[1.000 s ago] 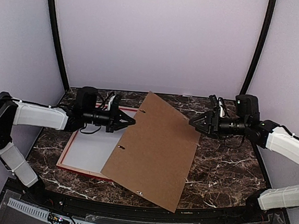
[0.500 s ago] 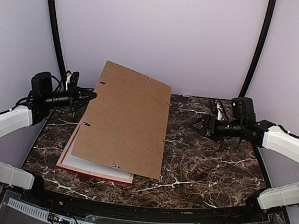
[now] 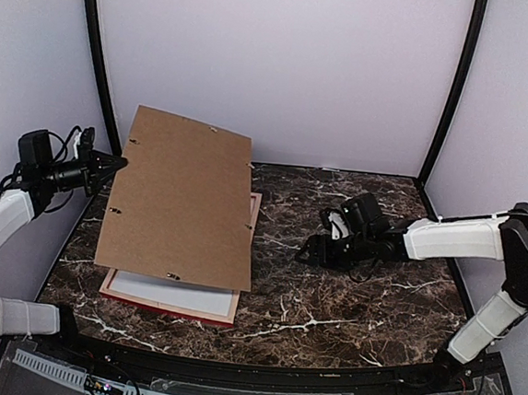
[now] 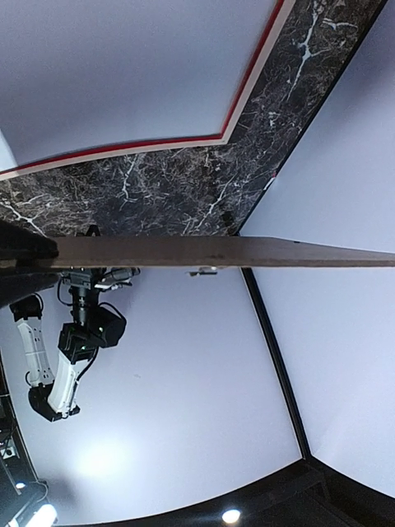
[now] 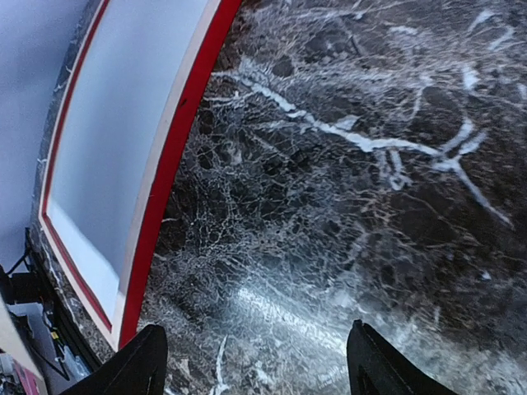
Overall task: Put the photo into the frame
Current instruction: Move the frame body to the center of the board.
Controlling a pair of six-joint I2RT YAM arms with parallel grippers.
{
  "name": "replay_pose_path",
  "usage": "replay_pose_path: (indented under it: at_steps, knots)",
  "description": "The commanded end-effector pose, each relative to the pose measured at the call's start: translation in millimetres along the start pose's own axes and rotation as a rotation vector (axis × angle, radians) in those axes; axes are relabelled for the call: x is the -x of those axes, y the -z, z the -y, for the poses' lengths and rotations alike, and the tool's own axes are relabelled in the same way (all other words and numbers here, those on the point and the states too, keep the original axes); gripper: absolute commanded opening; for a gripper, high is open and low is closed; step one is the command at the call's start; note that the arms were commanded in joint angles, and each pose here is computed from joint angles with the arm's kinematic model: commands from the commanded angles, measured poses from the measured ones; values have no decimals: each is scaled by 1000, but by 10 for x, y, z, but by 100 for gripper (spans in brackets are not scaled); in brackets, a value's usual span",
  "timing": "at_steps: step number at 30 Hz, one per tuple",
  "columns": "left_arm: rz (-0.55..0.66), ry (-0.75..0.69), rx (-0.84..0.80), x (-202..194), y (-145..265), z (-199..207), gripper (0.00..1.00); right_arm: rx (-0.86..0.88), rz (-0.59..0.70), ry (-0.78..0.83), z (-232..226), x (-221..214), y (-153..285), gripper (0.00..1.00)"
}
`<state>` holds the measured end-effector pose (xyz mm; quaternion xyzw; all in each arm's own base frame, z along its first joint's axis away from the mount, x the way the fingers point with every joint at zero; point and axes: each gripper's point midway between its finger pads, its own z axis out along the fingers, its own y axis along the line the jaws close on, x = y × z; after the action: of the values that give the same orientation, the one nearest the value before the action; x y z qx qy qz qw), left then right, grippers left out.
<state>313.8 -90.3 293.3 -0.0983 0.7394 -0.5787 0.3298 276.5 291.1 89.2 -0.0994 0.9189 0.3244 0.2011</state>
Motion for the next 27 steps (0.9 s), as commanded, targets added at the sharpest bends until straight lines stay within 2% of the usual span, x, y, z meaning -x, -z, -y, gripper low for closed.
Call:
replay_pose_path:
  at_steps: [1,7,12,20,23,27]
  knots:
    - [-21,-45,-55,-33,134,191,0,23,52,58,-344,168,-323,75]
    - [29,-36,-36,135,230,145,0,17,-9,109,-654,-38,-777,75]
    - [62,-55,-28,287,269,200,0,18,-12,157,-940,-107,-1042,76]
    - [104,-57,-11,504,331,189,0,-103,-17,216,-1022,-170,-1390,75]
    - [109,-58,-9,544,335,188,0,-183,4,236,-961,-137,-1447,71]
    - [110,-64,-1,559,336,167,0,-254,24,238,-828,-102,-1455,60]
